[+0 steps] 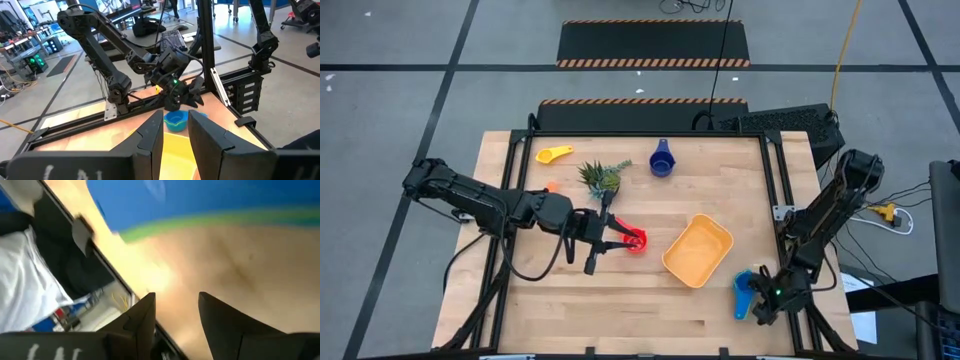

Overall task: Nest measuring cups in basket
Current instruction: Stack the measuring cups on the red measuring cup

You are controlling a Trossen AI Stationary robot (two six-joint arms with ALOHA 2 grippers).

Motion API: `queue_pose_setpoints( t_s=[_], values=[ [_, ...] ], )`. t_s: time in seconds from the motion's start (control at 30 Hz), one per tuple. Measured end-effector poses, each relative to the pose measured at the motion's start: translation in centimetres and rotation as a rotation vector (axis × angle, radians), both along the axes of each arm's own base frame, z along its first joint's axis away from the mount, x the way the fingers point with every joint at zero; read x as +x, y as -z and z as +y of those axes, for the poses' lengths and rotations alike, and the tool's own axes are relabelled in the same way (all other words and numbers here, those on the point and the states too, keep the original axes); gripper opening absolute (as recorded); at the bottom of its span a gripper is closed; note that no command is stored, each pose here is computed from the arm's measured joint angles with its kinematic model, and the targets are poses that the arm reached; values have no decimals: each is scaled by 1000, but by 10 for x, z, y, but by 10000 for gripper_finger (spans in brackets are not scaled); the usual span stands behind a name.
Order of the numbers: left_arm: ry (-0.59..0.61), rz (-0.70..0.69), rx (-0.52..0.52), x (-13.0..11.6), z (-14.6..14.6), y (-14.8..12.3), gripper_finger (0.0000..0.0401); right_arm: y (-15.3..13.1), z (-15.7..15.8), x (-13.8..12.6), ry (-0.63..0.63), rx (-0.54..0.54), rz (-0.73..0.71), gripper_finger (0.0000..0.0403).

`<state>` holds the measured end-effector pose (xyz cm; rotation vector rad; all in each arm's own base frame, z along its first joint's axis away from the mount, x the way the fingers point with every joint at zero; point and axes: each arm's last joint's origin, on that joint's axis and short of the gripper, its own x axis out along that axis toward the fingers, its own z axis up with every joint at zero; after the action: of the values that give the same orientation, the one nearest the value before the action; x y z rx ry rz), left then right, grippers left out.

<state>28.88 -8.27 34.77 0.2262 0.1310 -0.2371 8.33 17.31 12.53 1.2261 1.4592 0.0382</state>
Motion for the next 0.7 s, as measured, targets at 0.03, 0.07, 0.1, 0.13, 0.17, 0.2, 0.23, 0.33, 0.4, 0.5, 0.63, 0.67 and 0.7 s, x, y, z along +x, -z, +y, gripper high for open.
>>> queue_pose_setpoints(
  t_s=[0.03, 0.07, 0.1, 0.13, 0.17, 0.2, 0.23, 0.33, 0.4, 0.5, 0.63, 0.67, 0.7],
  values=[
    [0, 0, 0, 0, 0, 0, 93, -1, 0, -1, -8, 9, 9, 144],
    [0, 0, 0, 0, 0, 0, 93, -3, 0, -1, -18, 20, 15, 143],
    [1, 1, 0, 0, 0, 0, 93, -4, -1, -2, -22, 28, 26, 143],
    [2, 3, 1, 0, -1, 0, 93, -6, -2, -2, -22, 36, 30, 143],
    [3, 8, 3, 0, -1, 1, 93, -7, -3, -3, -22, 39, 31, 143],
    [4, 11, 3, 0, -1, 1, 93, -9, -4, -3, -19, 46, 28, 143],
    [4, 14, 4, -1, -1, 1, 93, -11, -5, -3, -10, 47, 22, 143],
    [7, 14, 4, -1, -2, 1, 93, -15, -7, -2, 20, 52, 1, 137],
    [7, 15, 4, -1, -2, 1, 93, -17, -9, 0, 13, 41, -31, 130],
    [7, 14, 4, -1, -2, 1, 93, -16, -17, 2, -3, -25, -38, 118],
    [6, 15, 4, -1, -2, 2, 93, -31, -28, 3, -39, -87, -43, 110],
    [7, 16, 3, -1, -2, 2, 93, -35, -31, 2, -38, -102, -46, 110],
    [6, 16, 3, -1, -2, 1, 93, -41, -34, 2, -36, -111, -45, 110]
  ],
)
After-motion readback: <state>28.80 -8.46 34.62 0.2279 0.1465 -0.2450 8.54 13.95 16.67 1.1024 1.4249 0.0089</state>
